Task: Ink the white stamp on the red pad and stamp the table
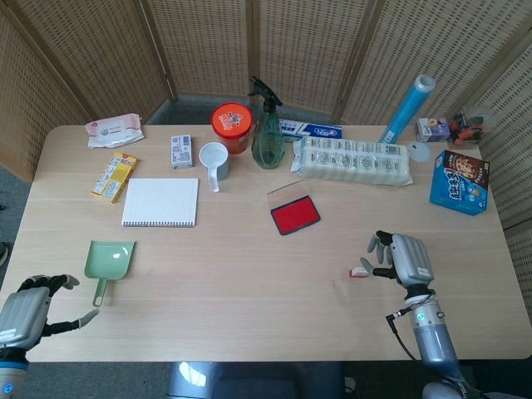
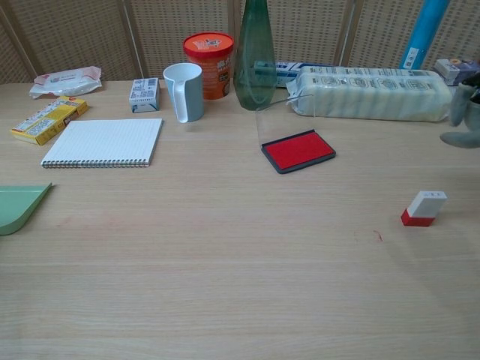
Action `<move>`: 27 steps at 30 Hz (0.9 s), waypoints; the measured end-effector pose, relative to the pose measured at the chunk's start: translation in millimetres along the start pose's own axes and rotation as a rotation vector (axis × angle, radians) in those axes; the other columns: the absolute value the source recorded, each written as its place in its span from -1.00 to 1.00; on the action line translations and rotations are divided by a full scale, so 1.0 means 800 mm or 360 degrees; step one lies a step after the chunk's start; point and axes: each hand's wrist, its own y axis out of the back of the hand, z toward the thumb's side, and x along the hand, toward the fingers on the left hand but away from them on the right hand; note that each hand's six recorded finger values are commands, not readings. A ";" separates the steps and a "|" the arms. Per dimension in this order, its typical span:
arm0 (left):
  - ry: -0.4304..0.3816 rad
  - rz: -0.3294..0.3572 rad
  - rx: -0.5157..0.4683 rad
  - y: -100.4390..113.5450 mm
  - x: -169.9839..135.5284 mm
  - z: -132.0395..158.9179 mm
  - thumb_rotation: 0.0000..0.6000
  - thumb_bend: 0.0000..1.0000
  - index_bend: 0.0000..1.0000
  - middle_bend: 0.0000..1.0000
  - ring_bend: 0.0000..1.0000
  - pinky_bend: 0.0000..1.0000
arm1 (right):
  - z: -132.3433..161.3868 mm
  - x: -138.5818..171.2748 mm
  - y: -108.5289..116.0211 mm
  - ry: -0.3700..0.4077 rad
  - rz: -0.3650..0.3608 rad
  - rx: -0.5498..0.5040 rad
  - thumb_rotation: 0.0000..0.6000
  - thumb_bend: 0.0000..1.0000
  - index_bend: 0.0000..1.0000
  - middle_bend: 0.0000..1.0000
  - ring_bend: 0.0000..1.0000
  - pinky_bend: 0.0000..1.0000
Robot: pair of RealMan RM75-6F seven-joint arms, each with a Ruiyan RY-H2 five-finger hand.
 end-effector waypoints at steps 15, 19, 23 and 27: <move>0.0070 -0.0004 -0.0044 -0.004 -0.016 -0.016 0.14 -0.86 -0.33 -0.21 -0.39 -0.65 | -0.025 0.030 0.013 0.0029 -0.0244 0.0290 0.81 -0.41 0.08 0.17 0.08 0.00; 0.0070 -0.0001 -0.0053 -0.002 -0.021 -0.015 0.13 -0.86 -0.33 -0.21 -0.39 -0.65 | -0.030 0.036 0.017 0.0019 -0.0266 0.0326 0.81 -0.41 0.08 0.17 0.08 0.00; 0.0066 -0.0004 -0.0059 0.002 -0.023 -0.012 0.13 -0.86 -0.33 -0.21 -0.39 -0.65 | -0.031 0.044 0.019 0.0025 -0.0258 0.0345 0.82 -0.41 0.08 0.17 0.08 0.00; 0.0051 -0.0008 -0.0061 0.007 -0.025 -0.006 0.13 -0.86 -0.33 -0.21 -0.39 -0.65 | -0.038 0.051 0.013 0.0007 -0.0224 0.0362 0.82 -0.41 0.08 0.17 0.08 0.00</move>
